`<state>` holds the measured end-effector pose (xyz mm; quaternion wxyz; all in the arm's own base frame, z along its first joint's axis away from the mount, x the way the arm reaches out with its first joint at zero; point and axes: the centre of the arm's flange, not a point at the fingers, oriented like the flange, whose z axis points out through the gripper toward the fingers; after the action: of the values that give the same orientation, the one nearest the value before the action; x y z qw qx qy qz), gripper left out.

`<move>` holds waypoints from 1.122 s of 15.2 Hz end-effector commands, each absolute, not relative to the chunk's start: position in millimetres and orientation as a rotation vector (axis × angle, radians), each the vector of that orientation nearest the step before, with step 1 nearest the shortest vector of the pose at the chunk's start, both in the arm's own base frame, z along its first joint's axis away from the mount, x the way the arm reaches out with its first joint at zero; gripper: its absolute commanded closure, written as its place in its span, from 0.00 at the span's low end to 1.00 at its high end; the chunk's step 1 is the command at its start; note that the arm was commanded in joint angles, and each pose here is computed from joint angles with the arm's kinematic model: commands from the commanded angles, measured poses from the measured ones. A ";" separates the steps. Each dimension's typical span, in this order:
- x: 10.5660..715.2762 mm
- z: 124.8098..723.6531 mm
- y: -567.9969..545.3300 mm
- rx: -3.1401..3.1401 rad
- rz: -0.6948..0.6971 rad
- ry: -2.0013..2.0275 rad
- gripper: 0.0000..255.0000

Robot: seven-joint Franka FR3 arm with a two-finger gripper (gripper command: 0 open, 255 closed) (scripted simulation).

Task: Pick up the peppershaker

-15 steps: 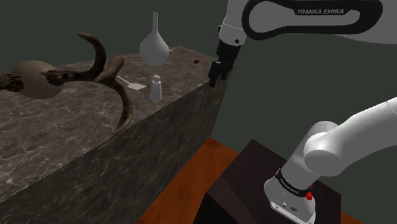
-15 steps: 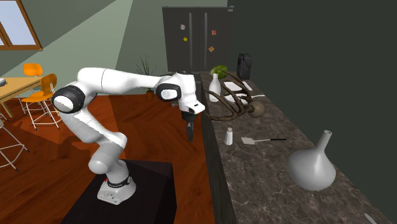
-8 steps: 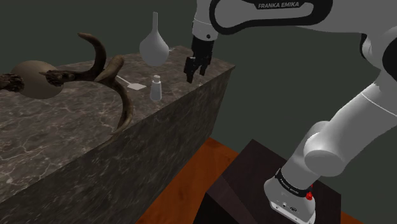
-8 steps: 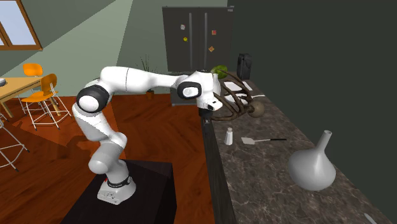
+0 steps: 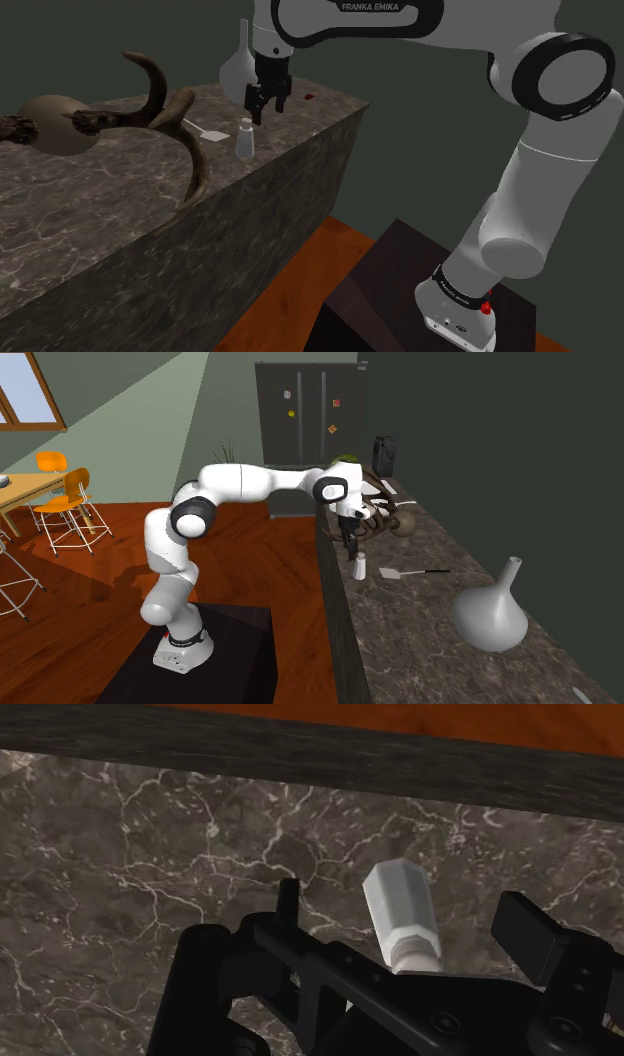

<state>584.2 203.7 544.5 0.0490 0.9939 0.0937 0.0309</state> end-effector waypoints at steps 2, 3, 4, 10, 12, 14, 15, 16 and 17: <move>618.5 540.0 225.5 3.019 0.090 0.308 0.00; 629.4 538.6 233.4 3.015 0.088 0.316 0.00; 639.0 537.3 240.4 3.012 0.087 0.323 0.00; 639.0 505.6 240.4 3.012 0.087 0.323 0.00; 639.0 497.3 240.4 3.012 0.087 0.323 0.00; 639.4 497.1 240.6 3.013 0.087 0.323 1.00; 639.6 497.0 240.7 3.013 0.087 0.323 1.00; 639.4 496.8 240.7 3.013 0.087 0.323 1.00; 639.3 496.7 240.8 3.012 0.087 0.323 1.00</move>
<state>639.3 240.8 497.9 0.0551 0.9923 0.1065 0.0296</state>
